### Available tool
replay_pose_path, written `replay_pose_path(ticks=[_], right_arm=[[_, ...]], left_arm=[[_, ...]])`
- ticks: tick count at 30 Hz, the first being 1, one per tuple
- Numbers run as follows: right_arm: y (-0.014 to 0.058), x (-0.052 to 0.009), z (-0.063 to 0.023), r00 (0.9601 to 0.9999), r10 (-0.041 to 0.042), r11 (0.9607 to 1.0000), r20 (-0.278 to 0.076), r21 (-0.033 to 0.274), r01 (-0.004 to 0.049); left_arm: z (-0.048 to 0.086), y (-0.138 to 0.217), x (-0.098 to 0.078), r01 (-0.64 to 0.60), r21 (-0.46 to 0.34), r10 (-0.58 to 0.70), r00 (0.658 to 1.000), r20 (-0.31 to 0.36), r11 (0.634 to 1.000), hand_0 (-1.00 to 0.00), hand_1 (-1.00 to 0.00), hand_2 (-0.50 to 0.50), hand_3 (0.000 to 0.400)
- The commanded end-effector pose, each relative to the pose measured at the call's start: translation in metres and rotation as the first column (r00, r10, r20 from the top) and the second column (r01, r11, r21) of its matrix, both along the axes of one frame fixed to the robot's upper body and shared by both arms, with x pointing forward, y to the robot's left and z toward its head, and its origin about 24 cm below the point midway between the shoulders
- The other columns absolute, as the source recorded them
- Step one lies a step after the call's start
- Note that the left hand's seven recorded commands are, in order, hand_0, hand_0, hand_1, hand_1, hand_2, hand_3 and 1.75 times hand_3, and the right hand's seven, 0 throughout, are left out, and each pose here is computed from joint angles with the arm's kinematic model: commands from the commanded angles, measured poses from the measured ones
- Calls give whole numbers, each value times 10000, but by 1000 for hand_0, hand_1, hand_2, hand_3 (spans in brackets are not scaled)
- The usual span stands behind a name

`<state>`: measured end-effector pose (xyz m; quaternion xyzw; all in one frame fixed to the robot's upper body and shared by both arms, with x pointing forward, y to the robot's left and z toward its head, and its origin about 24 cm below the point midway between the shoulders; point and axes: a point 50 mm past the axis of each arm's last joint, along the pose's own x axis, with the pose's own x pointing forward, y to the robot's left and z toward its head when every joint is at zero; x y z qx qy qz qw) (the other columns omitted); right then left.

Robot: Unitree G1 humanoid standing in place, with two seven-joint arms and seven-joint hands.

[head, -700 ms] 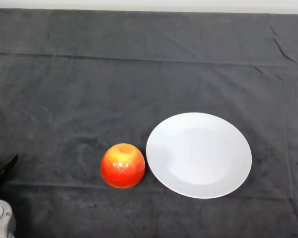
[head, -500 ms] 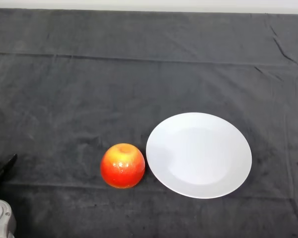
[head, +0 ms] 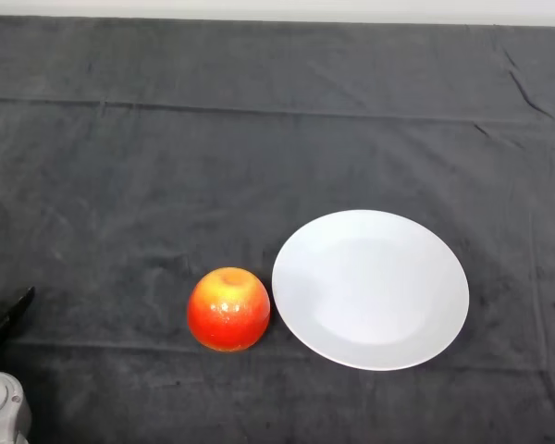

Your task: Move the apple to the plate

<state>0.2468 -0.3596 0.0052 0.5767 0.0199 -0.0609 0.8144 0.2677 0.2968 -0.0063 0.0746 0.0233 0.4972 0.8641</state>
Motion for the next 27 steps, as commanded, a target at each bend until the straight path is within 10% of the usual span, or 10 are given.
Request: replay_pose_path(ticks=[1, 27], right_arm=[[-111, -69, 41, 9995, -289, 9996, 130, -51, 290], [-111, -69, 41, 9995, -289, 9996, 130, -51, 290]], left_arm=[[107, 57, 70, -132, 90, 128, 9993, 359, 9999, 0, 0, 0, 0], [235, -38, 217, 448, 844, -487, 9978, 450, 9954, 0, 0, 0, 0]])
